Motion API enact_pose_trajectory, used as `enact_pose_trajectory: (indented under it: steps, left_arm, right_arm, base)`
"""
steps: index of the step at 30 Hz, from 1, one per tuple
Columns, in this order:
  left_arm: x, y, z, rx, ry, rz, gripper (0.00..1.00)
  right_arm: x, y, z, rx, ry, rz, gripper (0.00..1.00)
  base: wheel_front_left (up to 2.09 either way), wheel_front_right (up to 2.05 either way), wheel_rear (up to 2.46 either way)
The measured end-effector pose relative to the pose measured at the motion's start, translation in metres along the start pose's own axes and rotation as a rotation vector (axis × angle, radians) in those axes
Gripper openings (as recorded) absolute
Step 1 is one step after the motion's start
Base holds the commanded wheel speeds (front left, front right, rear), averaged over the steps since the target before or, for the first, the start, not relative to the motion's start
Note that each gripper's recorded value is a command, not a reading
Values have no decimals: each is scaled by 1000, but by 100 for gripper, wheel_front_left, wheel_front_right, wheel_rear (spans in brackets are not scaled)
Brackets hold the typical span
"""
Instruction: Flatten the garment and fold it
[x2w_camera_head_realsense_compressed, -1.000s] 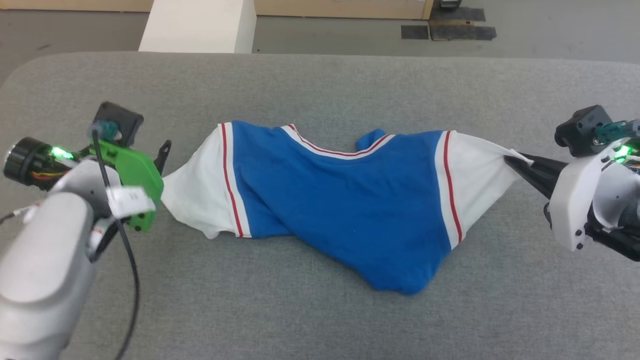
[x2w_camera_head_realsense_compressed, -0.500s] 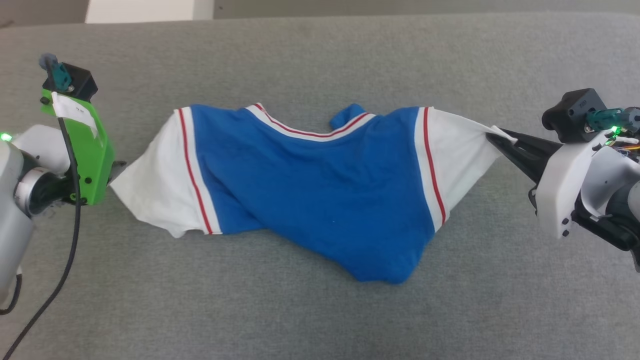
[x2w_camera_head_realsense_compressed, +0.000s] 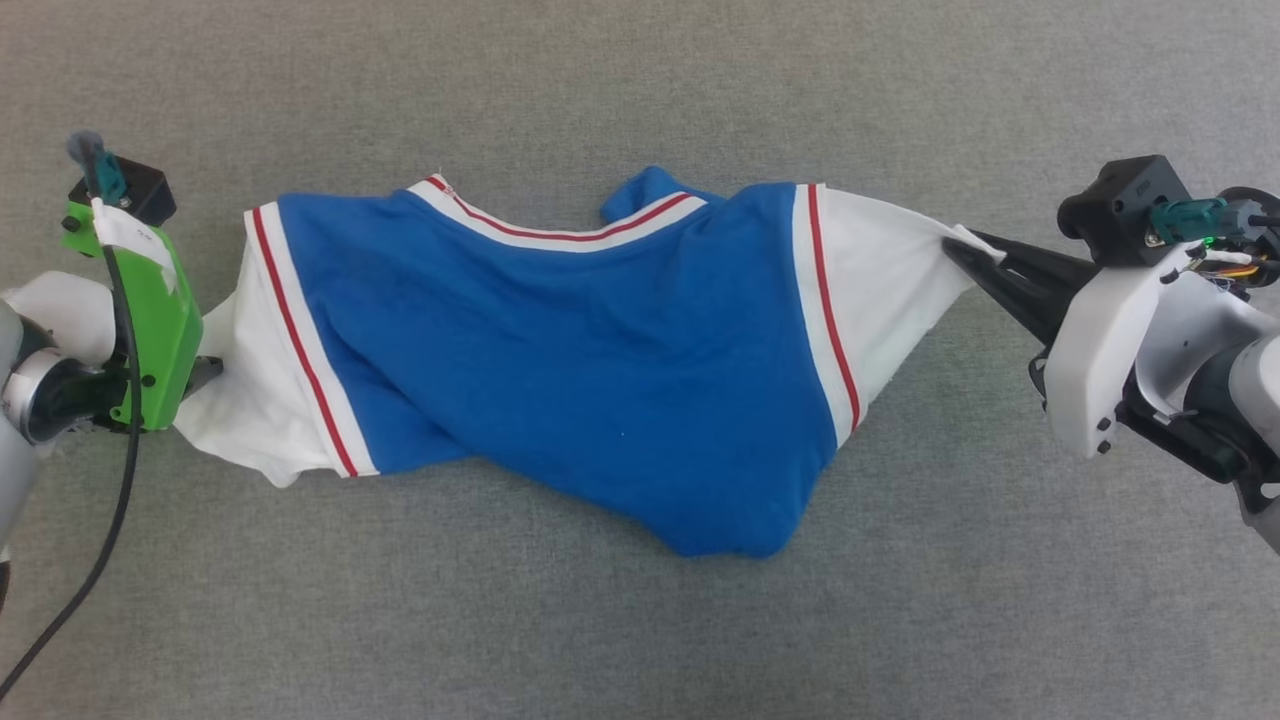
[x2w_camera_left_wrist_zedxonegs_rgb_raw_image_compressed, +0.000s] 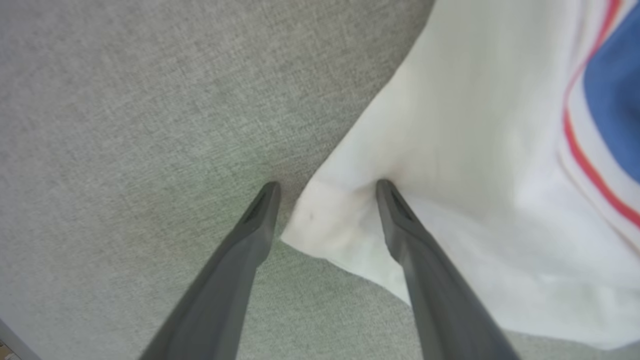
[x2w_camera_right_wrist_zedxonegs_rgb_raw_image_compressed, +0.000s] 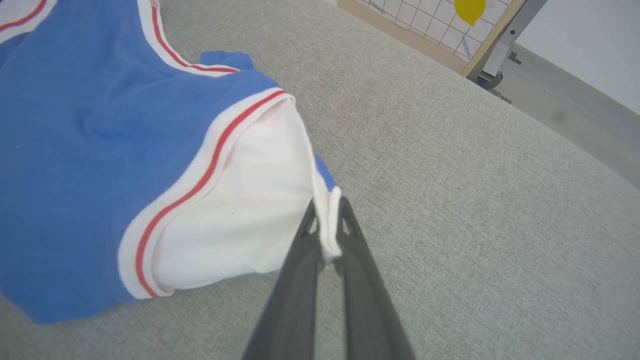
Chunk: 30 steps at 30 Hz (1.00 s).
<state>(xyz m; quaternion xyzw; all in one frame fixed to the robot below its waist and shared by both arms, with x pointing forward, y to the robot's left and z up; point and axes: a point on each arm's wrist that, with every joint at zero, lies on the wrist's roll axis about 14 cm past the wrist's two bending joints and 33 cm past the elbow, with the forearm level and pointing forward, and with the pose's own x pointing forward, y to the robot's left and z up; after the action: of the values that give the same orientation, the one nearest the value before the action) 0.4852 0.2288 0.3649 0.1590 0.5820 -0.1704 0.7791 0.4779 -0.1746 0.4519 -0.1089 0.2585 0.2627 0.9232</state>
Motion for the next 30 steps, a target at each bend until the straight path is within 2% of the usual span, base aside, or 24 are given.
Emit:
enact_pose_trajectory:
  steps: [1,10,14,17,24,30]
  left_arm:
    - [2,-1,-1,-7,7,-9,0]
    - [-13,-9,0,29,-54,-19,0]
    - [-33,-6,8,-9,-170,-14,0]
    - [-70,4,31,-24,-356,21,0]
    - [-146,2,62,54,-623,75,0]
    - [-244,15,110,145,-966,219,0]
  right_arm:
    - [0,-1,-1,-2,3,-3,0]
    - [-6,-5,13,-18,-51,-24,0]
    - [-16,-5,32,-40,-121,-39,0]
    - [-32,-9,59,-64,-216,-68,0]
    - [-65,-16,108,-122,-360,-125,0]
    - [-95,-30,173,-200,-508,-199,0]
  base:
    - [0,0,0]
    - [0,0,0]
    - [0,0,0]
    - [0,0,0]
    - [0,0,0]
    - [0,0,0]
